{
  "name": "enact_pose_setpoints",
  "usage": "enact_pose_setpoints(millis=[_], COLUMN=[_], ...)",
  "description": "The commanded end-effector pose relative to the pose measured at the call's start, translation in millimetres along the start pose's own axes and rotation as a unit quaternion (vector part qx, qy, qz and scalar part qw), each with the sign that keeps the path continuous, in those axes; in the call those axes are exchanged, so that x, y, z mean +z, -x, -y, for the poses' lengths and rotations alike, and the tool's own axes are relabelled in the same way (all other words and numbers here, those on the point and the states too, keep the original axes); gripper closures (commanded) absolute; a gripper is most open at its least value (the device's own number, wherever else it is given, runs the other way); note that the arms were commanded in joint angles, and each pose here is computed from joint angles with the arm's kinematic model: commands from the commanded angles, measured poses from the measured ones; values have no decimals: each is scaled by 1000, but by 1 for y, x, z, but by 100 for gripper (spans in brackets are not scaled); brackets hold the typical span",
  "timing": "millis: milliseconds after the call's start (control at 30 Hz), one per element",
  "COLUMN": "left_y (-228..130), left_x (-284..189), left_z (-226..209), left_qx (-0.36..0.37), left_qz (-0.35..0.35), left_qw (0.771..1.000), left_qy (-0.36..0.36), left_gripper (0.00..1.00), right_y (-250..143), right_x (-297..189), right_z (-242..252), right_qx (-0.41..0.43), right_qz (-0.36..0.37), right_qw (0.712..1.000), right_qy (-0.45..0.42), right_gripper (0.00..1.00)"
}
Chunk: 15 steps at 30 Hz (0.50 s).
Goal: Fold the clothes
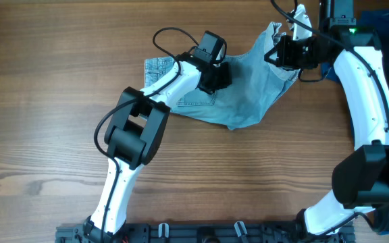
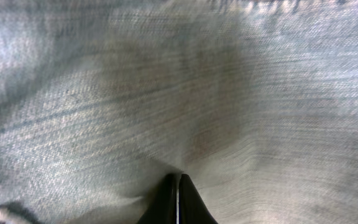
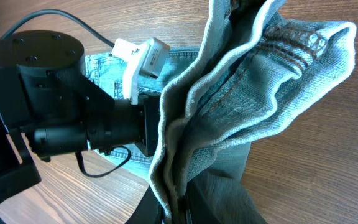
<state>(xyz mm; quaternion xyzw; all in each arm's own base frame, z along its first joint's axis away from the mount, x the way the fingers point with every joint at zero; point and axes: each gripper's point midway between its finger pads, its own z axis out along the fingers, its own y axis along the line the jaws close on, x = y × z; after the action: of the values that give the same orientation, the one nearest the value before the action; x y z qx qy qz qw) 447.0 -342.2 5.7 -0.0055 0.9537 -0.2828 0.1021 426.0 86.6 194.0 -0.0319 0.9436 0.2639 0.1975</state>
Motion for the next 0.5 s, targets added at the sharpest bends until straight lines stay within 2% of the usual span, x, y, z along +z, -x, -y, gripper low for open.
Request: enact_pose_setpoints(millis=[0,100,167,333,467], left_y=[-14,-32,-29,25,45], left_x=[16,33,29,-20,-28], left_z=[6,5,8,22,20], left_qx=[12,20,24,30,27], left_qz=[-10,-30,-21,74,106], left_qw=[1000,999,999,996,993], left_qy=[13,21,25,39,33], left_gripper=[96,96,96,96,96], right_y=[8,8,8,9,9], right_x=[-14,-14,-14,-14,-14], right_z=[-11,-11,-11,-8,-8], right_qx=[-13,-14,-14,-14,-15], right_qz=[21,21,21,22,22], right_qw=[1000,1000,1000,1000,1000], right_qy=[-1,-1,-1,-8,-8], right_gripper=[96,96,96,96,96])
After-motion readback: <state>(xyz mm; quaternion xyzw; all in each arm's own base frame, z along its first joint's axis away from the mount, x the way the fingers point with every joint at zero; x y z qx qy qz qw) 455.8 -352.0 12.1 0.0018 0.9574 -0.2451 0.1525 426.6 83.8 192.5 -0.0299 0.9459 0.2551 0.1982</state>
